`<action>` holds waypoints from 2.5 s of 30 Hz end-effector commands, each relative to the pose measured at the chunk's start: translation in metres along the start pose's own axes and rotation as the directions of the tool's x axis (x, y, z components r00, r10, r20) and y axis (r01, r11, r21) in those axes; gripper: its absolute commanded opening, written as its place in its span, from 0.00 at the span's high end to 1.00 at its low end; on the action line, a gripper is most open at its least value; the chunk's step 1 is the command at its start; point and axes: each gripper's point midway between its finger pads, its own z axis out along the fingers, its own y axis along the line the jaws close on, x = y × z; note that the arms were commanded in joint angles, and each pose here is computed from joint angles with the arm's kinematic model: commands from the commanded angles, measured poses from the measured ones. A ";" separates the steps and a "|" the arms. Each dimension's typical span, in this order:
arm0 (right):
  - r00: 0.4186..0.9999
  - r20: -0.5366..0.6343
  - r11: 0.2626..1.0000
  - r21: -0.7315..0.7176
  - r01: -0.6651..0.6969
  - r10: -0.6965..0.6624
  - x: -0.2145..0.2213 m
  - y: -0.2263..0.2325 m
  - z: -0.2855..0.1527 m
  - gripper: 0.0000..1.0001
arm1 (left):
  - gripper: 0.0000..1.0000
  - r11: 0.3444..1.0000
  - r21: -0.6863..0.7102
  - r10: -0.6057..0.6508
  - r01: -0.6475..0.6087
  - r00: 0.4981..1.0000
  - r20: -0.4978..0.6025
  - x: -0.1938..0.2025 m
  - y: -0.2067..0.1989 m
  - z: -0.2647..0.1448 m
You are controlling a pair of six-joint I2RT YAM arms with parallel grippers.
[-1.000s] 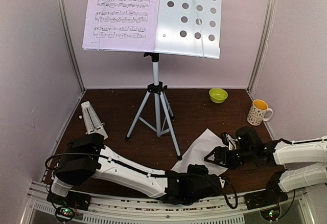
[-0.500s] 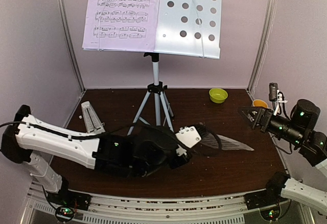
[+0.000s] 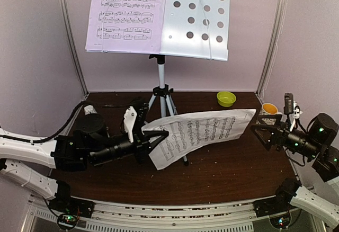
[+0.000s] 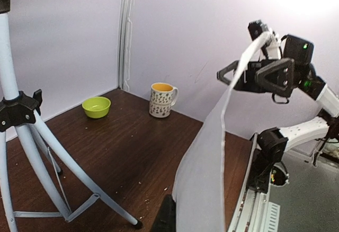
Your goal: Set up the instrument practice props
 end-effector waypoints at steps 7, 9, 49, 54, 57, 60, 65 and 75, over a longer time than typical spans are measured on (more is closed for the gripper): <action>0.995 0.059 0.956 -0.286 -0.065 0.085 -0.009 0.042 0.006 0.00 | 1.00 0.968 0.217 -0.185 0.126 0.943 0.278 -0.066 -0.018 -0.034; 0.991 0.050 0.951 -0.294 -0.101 0.121 -0.006 0.039 0.013 0.00 | 1.00 0.961 0.245 -0.206 0.130 0.926 0.317 -0.074 -0.020 -0.040; 0.973 -0.089 0.914 -0.371 0.166 -0.212 -0.044 0.100 0.025 1.00 | 0.02 0.990 -0.086 0.105 -0.112 0.992 -0.077 -0.023 0.049 -0.076; 0.946 -0.124 0.863 -0.459 0.213 -0.299 -0.041 0.115 0.013 1.00 | 0.02 0.991 0.067 0.126 -0.119 0.986 -0.109 -0.023 0.036 -0.062; 0.937 -0.140 0.838 -0.502 0.211 -0.320 -0.038 0.122 0.009 1.00 | 0.02 0.981 0.148 0.147 -0.126 0.979 -0.139 -0.022 0.025 -0.043; 0.928 -0.155 0.820 -0.533 0.211 -0.340 -0.035 0.126 0.006 1.00 | 0.02 0.967 0.210 0.173 -0.142 0.975 -0.141 -0.026 0.015 -0.026; 0.916 -0.169 0.802 -0.557 0.216 -0.364 -0.031 0.130 0.000 1.00 | 0.02 0.954 0.255 0.182 -0.155 0.980 -0.085 -0.037 0.006 -0.010; 0.920 -0.148 0.818 -0.523 0.240 -0.364 -0.043 0.128 0.005 1.00 | 0.09 0.886 0.439 0.162 -0.148 0.987 0.005 -0.047 -0.047 0.007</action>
